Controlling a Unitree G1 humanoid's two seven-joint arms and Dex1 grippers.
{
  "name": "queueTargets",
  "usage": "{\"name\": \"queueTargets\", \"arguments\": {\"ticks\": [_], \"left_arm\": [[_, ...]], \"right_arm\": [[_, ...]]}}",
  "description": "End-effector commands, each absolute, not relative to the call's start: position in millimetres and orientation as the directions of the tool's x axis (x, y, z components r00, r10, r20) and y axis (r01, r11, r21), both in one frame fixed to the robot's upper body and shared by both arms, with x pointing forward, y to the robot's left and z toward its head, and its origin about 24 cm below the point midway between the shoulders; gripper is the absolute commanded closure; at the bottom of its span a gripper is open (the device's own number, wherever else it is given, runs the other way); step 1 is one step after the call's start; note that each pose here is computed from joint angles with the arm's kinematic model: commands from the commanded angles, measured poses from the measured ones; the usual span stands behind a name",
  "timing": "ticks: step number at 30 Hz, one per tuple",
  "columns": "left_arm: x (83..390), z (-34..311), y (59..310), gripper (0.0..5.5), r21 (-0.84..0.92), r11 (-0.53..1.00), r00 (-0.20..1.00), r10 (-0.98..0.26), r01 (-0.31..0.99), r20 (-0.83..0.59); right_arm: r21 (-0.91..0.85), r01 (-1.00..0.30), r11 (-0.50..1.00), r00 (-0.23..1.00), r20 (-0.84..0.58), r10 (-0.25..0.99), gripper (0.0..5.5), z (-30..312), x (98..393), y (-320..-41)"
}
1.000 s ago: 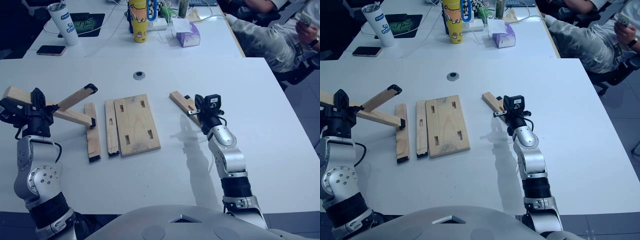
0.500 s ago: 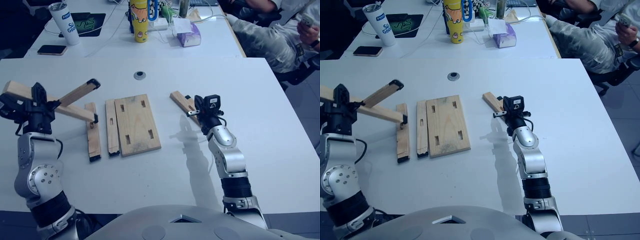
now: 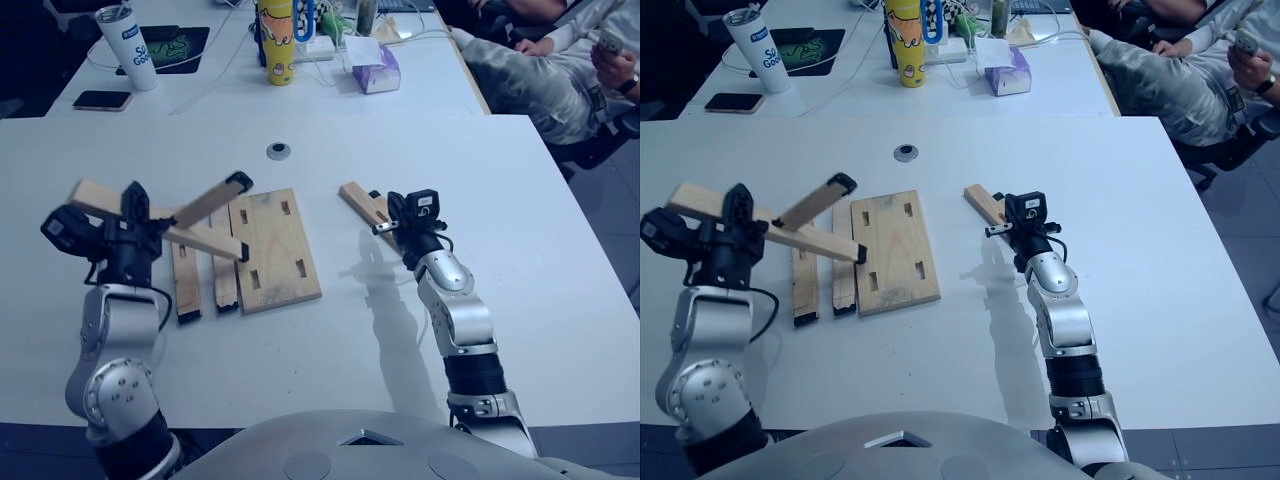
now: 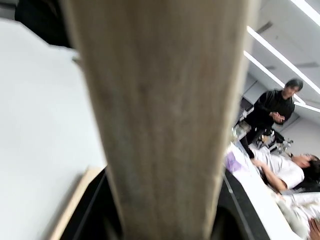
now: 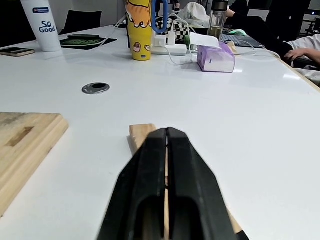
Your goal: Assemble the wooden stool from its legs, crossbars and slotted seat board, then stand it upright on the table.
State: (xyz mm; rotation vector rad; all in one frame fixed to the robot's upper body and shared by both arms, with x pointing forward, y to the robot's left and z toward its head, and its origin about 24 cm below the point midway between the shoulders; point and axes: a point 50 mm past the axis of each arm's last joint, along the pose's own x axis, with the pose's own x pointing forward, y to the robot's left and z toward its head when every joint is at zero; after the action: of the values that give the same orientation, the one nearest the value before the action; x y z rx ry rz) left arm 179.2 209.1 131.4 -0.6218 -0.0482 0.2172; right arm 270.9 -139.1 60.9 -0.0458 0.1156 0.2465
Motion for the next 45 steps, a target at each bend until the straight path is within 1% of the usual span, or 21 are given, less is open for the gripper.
{"name": "queueTargets", "arguments": {"ticks": [1,8,13,20,22,24,28,32,42,45], "left_arm": [[169,132,202,4.48,-0.594,0.778,0.974,0.222,-0.205,-0.045],[155,119,201,4.48,-0.561,0.772,0.951,0.289,-0.297,-0.107],[153,115,201,4.48,-0.526,0.785,0.937,0.341,-0.327,-0.073],[149,107,189,4.48,-0.529,0.769,0.914,0.403,-0.358,-0.033],[149,104,186,4.48,-0.515,0.78,0.915,0.404,-0.355,-0.019],[152,101,183,4.48,-0.498,0.799,0.922,0.387,-0.338,-0.005],[159,99,179,4.48,-0.434,0.862,0.95,0.309,-0.262,0.04],[162,94,179,4.48,-0.333,0.915,0.964,0.26,-0.227,0.056],[163,81,163,4.48,-0.17,0.978,0.991,0.126,-0.118,0.037],[167,80,152,4.48,-0.122,0.991,0.998,0.054,-0.052,0.015]], "right_arm": [[-0.071,-0.311,0.948,0.946,-0.116,0.302,5.5,65,267,-133],[-0.085,-0.326,0.942,0.941,-0.119,0.315,5.5,68,271,-137],[-0.092,-0.355,0.93,0.931,-0.128,0.343,5.5,70,274,-140],[-0.117,-0.433,0.894,0.897,-0.151,0.415,5.5,76,280,-141],[-0.121,-0.45,0.885,0.889,-0.155,0.431,5.5,77,282,-141],[-0.123,-0.456,0.881,0.886,-0.157,0.436,5.5,78,283,-141],[-0.12,-0.465,0.877,0.881,-0.16,0.445,5.5,78,282,-140],[-0.114,-0.46,0.881,0.884,-0.156,0.441,5.5,78,283,-139],[-0.117,-0.45,0.885,0.889,-0.15,0.432,5.5,78,284,-139],[-0.119,-0.449,0.885,0.89,-0.148,0.432,5.5,79,285,-139]]}}
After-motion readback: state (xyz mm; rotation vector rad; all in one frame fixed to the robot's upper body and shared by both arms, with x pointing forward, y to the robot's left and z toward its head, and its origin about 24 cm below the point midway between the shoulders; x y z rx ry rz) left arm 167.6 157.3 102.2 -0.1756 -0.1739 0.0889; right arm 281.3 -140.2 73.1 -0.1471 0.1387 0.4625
